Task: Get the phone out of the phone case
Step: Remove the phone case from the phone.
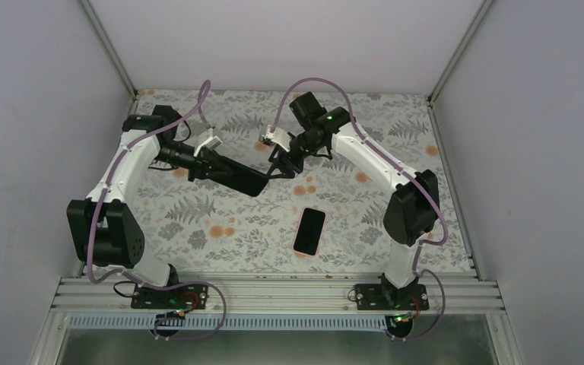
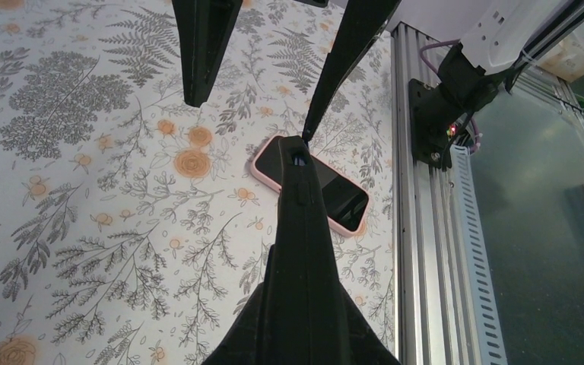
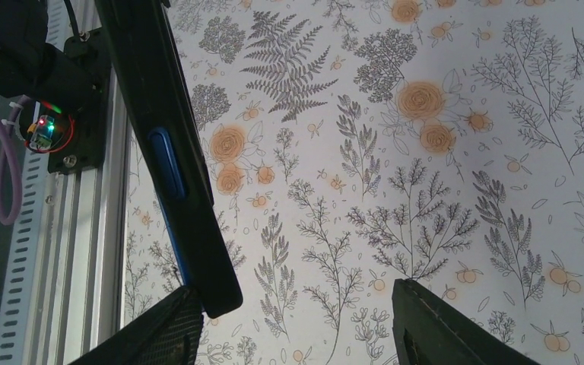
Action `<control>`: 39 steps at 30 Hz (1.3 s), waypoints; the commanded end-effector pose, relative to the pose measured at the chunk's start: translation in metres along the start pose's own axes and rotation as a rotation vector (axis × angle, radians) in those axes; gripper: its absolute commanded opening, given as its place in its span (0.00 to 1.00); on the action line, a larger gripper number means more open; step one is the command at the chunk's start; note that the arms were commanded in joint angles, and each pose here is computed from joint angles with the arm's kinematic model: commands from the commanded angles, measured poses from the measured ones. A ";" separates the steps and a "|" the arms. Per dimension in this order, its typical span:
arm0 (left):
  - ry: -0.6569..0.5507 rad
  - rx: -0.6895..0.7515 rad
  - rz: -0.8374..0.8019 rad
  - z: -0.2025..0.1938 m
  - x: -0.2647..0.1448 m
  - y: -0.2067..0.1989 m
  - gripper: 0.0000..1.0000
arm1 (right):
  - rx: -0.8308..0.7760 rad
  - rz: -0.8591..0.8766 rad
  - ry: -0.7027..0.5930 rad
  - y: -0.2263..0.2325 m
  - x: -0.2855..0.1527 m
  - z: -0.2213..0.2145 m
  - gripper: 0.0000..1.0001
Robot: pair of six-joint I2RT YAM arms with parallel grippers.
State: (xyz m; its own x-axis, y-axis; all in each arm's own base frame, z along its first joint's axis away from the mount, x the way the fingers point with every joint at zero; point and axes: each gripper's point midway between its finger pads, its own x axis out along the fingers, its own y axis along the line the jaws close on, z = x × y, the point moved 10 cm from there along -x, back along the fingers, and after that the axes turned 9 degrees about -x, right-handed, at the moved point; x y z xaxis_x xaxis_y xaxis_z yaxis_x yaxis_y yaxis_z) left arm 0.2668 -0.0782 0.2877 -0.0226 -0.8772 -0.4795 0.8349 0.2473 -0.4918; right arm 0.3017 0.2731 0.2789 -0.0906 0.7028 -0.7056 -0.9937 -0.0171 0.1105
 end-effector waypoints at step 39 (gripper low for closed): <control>-0.209 0.172 -0.092 0.042 -0.018 -0.015 0.02 | -0.096 0.183 -0.093 0.024 0.036 0.046 0.83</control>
State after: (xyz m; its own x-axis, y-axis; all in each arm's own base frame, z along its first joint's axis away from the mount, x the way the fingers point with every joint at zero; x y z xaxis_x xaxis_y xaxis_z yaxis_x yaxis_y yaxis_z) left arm 0.2636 -0.0804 0.3015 -0.0016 -0.8474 -0.5310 0.8867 0.2443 -0.3925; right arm 0.3113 0.2943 0.2732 -0.1078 0.6786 -0.7265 -0.9919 -0.0239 0.1248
